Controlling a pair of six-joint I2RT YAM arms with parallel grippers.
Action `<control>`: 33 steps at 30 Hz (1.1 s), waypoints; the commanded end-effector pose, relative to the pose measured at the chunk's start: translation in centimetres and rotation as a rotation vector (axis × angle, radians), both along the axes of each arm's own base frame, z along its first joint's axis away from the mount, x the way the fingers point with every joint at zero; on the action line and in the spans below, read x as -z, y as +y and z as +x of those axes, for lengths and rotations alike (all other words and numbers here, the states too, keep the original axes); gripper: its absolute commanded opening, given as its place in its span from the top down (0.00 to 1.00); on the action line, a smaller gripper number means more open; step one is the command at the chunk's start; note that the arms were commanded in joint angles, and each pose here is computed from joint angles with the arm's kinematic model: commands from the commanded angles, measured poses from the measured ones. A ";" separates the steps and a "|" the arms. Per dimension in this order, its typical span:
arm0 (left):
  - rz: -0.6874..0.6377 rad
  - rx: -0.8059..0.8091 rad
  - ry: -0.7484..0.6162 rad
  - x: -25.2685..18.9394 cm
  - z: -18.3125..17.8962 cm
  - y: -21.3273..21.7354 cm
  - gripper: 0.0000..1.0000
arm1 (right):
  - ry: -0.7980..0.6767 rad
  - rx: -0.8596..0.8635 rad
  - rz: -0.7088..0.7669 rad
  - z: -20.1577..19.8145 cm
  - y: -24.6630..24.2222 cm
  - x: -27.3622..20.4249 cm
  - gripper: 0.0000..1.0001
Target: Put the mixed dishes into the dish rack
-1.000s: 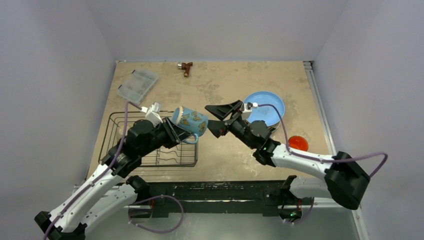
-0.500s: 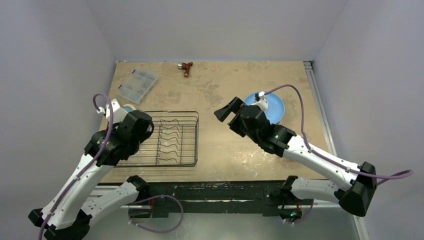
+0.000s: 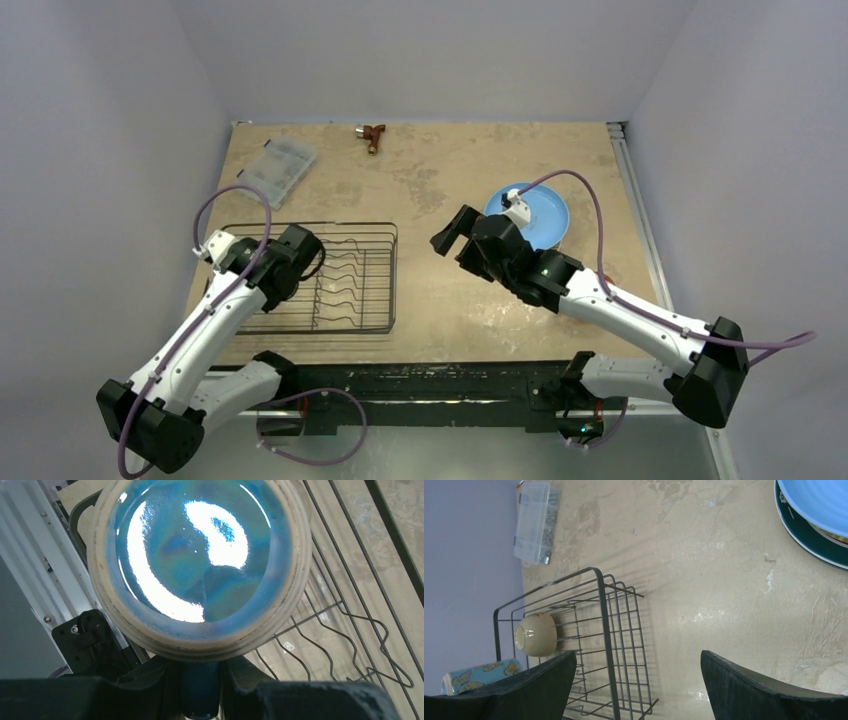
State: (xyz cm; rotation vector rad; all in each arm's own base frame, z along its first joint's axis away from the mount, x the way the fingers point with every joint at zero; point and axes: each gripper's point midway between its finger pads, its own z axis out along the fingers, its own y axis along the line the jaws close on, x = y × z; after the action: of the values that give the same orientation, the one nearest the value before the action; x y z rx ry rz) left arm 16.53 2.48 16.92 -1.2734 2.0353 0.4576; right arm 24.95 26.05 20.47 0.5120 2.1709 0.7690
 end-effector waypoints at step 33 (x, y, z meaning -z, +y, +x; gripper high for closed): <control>0.124 -0.426 0.084 6.0 0.7 4.0 0.99 | 0.026 -0.068 -0.025 0.2 1.9 1.4 0.04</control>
State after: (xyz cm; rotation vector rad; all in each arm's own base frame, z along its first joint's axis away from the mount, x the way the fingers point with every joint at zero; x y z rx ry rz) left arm 16.12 5.26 9.85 -1.7167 1.8037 0.7810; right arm 24.69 27.46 17.25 0.4581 2.2806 0.7298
